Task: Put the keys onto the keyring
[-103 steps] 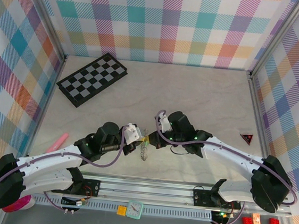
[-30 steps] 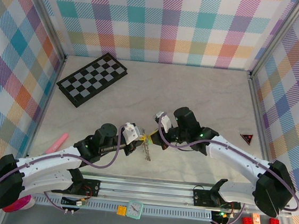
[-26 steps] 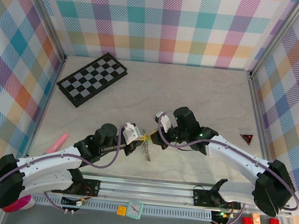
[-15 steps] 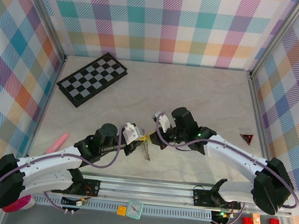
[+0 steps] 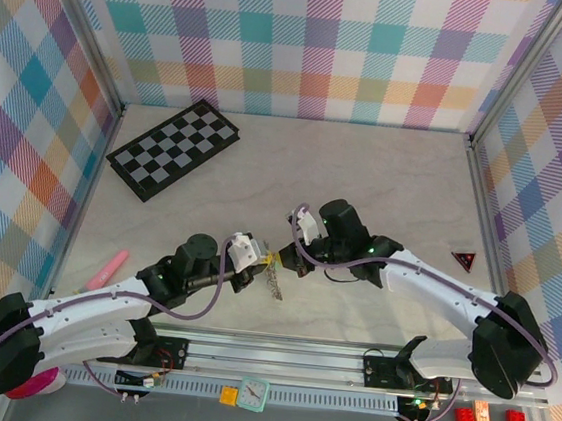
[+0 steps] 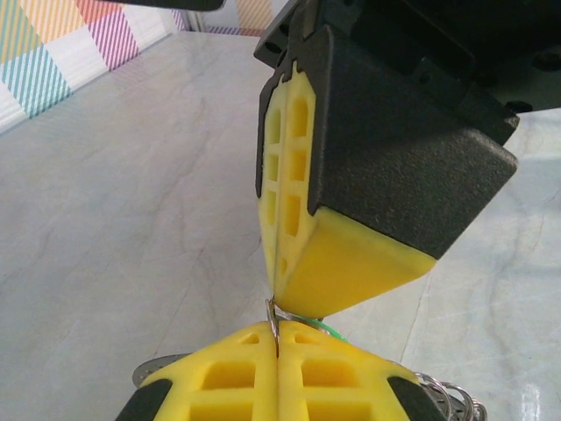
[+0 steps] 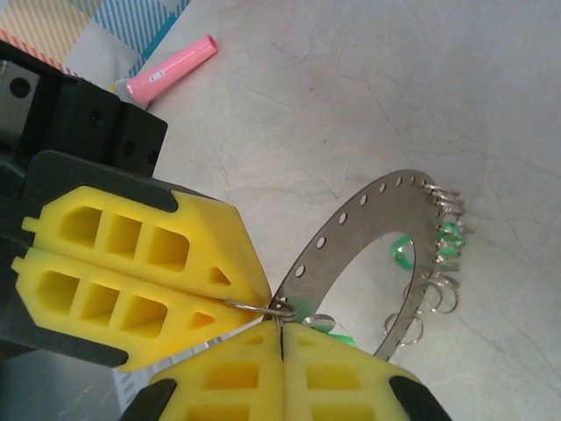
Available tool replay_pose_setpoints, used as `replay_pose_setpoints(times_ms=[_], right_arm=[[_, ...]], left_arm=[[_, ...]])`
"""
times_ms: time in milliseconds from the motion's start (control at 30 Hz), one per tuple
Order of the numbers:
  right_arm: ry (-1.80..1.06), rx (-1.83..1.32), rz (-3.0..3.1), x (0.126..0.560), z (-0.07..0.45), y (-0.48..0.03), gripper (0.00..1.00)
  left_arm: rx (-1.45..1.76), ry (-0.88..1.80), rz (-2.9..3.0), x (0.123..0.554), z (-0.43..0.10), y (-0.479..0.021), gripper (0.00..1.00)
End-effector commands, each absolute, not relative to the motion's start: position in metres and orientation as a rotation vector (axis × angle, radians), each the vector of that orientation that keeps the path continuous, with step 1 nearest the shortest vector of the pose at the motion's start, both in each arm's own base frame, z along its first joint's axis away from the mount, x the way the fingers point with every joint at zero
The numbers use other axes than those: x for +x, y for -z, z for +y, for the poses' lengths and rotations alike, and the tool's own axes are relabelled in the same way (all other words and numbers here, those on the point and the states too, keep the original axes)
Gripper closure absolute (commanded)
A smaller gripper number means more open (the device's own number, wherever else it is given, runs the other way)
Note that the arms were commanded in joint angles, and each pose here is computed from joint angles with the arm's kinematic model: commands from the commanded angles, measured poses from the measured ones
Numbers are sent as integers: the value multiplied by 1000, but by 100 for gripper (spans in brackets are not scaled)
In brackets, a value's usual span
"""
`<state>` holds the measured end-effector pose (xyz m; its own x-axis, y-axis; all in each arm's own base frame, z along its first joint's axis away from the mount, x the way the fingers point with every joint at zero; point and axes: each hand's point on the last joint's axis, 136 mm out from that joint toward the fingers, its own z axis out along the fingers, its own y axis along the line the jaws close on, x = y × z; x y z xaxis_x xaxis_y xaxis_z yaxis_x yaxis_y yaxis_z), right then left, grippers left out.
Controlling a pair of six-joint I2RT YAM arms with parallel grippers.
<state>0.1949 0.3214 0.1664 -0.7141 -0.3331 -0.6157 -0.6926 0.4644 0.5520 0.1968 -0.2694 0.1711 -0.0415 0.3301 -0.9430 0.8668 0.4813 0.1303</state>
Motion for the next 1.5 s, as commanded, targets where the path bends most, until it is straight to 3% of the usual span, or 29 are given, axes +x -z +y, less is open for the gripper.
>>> replay_pose_setpoints(times_ms=[0,700,833,1467], right_arm=[[-1187,-727,2355,210,321,-162,100],[-1421,-655,2404,204,325,-155,100],[-1466,-665,2398,202,327,-155,91],[-1637,-649,2362,202,328,-155,89]], left_arm=[[1075,642,1508,189,-277,-189,100],[1047,631,1480,191,-275,-194,100],[1038,644,1471,190,-276,-197,100],[1000,668,1440,189,-274,-203,100]])
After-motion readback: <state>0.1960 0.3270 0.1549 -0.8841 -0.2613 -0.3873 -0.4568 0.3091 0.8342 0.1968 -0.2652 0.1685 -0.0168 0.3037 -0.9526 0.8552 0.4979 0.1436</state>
